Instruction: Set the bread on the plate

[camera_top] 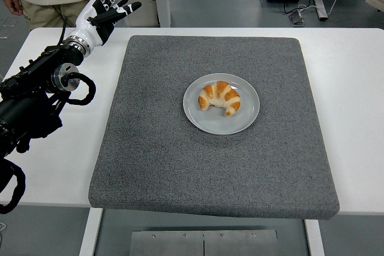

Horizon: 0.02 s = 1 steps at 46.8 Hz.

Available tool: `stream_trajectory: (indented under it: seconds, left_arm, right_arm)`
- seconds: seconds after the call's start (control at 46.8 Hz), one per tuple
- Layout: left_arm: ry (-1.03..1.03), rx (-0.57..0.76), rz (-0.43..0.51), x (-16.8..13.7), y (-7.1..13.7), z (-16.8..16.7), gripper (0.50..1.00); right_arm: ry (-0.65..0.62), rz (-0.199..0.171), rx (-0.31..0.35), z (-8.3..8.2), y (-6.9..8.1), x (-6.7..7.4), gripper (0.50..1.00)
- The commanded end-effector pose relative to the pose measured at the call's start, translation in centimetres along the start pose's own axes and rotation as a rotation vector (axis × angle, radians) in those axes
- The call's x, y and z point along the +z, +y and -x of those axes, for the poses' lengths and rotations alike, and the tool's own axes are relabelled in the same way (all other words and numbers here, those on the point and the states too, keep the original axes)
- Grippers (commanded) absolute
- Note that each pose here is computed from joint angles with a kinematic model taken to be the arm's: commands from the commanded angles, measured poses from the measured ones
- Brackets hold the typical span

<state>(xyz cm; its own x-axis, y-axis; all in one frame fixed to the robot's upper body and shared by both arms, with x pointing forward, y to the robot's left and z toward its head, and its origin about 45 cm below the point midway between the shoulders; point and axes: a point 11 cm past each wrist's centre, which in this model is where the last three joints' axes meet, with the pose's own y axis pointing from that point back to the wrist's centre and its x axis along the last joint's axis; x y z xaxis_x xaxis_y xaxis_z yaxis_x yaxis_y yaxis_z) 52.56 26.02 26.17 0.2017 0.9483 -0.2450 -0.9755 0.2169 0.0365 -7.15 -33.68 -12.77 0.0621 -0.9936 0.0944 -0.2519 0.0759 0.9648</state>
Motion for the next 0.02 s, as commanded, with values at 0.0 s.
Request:
stream_trajectory:
  seconds: [0.0]
  left_arm:
    - [0.011, 0.006, -0.003, -0.36, 0.16, -0.20, 0.972]
  right_arm:
    - [-0.001, 0.007, 0.001, 0.02, 0.15, 0.41, 1.000]
